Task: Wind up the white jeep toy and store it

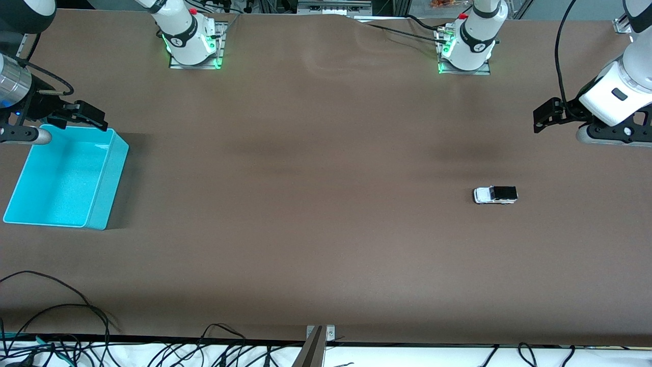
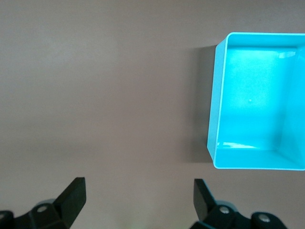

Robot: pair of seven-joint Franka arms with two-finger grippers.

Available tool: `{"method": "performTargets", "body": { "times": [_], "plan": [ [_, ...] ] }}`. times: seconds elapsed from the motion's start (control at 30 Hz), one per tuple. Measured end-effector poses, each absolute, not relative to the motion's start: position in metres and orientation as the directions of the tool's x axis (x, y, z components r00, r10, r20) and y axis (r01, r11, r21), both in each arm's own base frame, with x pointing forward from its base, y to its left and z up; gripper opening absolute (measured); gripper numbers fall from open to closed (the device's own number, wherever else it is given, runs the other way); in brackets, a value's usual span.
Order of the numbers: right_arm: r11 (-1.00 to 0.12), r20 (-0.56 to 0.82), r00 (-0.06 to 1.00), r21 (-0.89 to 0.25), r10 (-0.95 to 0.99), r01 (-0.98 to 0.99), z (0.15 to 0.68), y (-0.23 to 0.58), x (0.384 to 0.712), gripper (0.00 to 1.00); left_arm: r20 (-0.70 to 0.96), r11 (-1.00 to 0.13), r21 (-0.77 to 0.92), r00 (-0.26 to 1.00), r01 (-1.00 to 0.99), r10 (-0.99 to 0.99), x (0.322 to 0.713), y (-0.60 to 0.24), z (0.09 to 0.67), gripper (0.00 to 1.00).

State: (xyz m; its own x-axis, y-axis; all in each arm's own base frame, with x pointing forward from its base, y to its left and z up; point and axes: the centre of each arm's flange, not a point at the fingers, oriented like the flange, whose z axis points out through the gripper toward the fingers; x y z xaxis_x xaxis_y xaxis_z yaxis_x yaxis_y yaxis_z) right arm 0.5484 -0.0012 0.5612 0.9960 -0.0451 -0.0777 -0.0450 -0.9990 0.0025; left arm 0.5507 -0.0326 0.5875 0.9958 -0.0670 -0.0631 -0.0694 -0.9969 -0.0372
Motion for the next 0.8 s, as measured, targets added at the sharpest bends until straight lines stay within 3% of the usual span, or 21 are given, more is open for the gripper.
{"method": "performTargets", "body": {
  "times": [0.8],
  "plan": [
    [-0.999, -0.078, 0.996, 0.003, -0.045, -0.045, 0.5612, -0.0013, 0.5484, 1.00, -0.064, -0.997, -0.026, 0.996, -0.069, -0.067, 0.5507, -0.0338, 0.5872, 1.00]
  ]
}}
